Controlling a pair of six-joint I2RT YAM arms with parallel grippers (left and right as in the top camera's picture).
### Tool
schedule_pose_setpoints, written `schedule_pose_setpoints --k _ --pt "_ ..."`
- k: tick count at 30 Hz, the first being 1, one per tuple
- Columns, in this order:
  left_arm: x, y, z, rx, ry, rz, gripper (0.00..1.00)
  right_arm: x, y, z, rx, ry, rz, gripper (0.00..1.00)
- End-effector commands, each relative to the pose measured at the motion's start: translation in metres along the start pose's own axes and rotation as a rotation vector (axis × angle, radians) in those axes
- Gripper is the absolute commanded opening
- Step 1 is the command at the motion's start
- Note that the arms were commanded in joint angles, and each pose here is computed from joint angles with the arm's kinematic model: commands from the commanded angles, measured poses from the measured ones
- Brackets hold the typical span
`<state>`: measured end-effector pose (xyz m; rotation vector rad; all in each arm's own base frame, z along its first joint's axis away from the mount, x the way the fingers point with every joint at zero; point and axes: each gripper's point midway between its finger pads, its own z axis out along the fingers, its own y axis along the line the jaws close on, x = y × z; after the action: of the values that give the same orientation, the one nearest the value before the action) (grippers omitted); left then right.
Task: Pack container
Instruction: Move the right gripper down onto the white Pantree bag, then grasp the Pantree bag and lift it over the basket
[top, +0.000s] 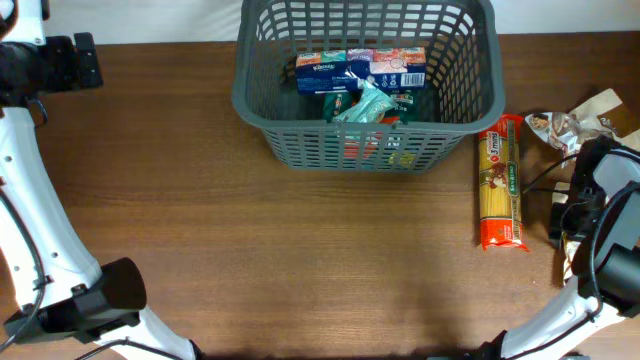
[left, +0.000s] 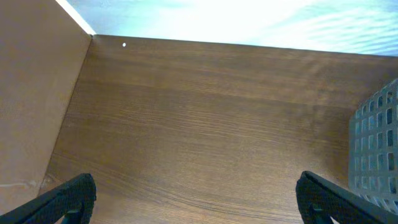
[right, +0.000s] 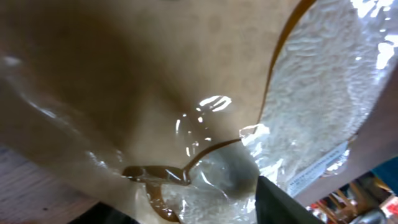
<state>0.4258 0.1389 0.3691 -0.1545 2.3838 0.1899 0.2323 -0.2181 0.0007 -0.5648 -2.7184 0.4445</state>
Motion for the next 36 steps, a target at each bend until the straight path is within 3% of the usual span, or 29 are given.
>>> schedule_pose_setpoints --k 1,3,5,8,11,13,19,25,31,36 --pt "0.001 0.003 0.002 -0.007 0.005 -0.017 0.99 0.014 0.064 0.04 -0.258 0.114 -0.011 0.47" --pt "0.001 0.003 0.002 -0.007 0.005 -0.017 0.99 0.013 0.067 0.039 -0.28 0.11 -0.007 0.44" --pt "0.001 0.003 0.002 -0.007 0.005 -0.017 0.99 0.012 0.069 0.039 -0.297 0.107 -0.002 0.35" --pt "0.001 0.003 0.002 -0.007 0.005 -0.017 0.99 0.013 0.067 0.039 -0.307 0.11 0.009 0.35" --pt "0.001 0.003 0.002 -0.007 0.005 -0.017 0.99 0.014 0.066 0.04 -0.318 0.115 0.018 0.12" --pt "0.001 0.003 0.002 -0.007 0.005 -0.017 0.99 0.013 0.069 0.039 -0.338 0.112 0.022 0.04" --pt "0.001 0.003 0.002 -0.007 0.005 -0.017 0.99 -0.001 0.076 0.022 -0.42 0.076 0.035 0.04" --pt "0.001 0.003 0.002 -0.007 0.005 -0.017 0.99 -0.031 0.071 -0.036 -0.535 -0.045 0.058 0.04" --pt "0.001 0.003 0.002 -0.007 0.005 -0.017 0.99 -0.06 0.045 -0.145 -0.646 -0.277 0.111 0.04" --pt "0.001 0.003 0.002 -0.007 0.005 -0.017 0.99 -0.055 0.01 -0.252 -0.67 -0.501 0.128 0.04"
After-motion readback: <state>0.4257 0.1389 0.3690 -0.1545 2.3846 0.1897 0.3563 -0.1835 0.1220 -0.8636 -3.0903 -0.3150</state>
